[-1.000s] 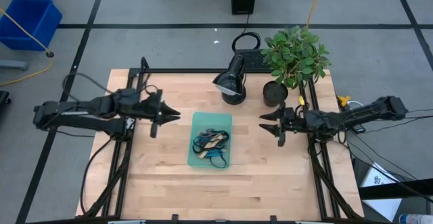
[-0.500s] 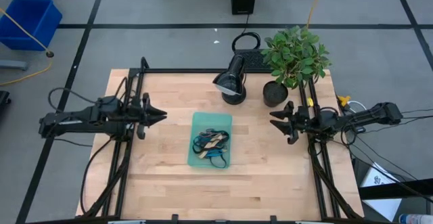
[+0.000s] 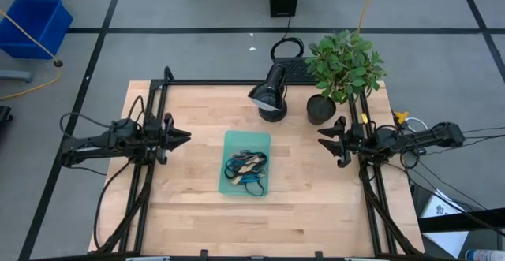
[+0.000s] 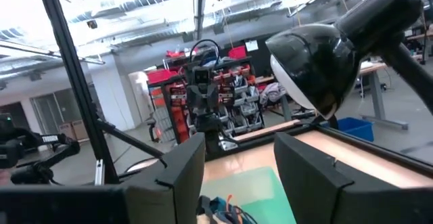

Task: Pick and place rubber bands into bin
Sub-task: Return to Home Position

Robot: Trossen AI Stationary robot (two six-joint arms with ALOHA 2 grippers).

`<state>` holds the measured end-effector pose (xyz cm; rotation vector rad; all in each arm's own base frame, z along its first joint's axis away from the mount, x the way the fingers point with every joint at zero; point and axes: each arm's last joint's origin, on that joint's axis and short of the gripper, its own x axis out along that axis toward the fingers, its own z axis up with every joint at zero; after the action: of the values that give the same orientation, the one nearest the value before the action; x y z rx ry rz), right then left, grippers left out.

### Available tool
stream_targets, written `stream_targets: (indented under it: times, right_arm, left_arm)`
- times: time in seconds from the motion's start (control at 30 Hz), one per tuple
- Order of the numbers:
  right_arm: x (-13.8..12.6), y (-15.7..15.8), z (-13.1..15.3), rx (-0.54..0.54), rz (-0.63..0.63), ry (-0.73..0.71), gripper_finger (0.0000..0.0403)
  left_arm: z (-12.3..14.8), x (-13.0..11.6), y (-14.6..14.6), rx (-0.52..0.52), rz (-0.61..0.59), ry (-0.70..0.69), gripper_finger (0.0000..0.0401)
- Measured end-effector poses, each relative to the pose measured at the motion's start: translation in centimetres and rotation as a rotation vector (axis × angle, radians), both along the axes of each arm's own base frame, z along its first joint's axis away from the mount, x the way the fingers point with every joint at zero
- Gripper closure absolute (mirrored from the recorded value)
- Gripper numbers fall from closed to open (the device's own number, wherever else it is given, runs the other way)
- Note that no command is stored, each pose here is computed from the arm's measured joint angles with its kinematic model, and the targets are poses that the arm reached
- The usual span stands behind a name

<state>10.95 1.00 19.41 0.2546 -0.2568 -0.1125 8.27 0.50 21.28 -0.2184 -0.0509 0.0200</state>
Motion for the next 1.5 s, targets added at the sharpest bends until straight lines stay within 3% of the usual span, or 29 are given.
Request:
stream_targets:
  times: [0.7, 0.97, 1.5]
  right_arm:
    - [-1.8, -0.3, 0.2, 0.008, -0.010, -0.050, 0.0227]
    - [-1.8, -0.3, 0.2, 0.007, -0.013, -0.054, 0.0230]
    - [-1.8, -0.5, -0.2, -0.007, -0.065, -0.010, 0.0227]
  left_arm:
    - [-0.4, 0.2, 0.1, 0.026, 0.025, -0.003, 0.0324]
    - [-3.1, 1.2, 0.1, -0.019, 0.007, -0.015, 0.0324]
    - [-4.2, 1.3, 0.3, -0.005, 0.079, 0.070, 0.0324]
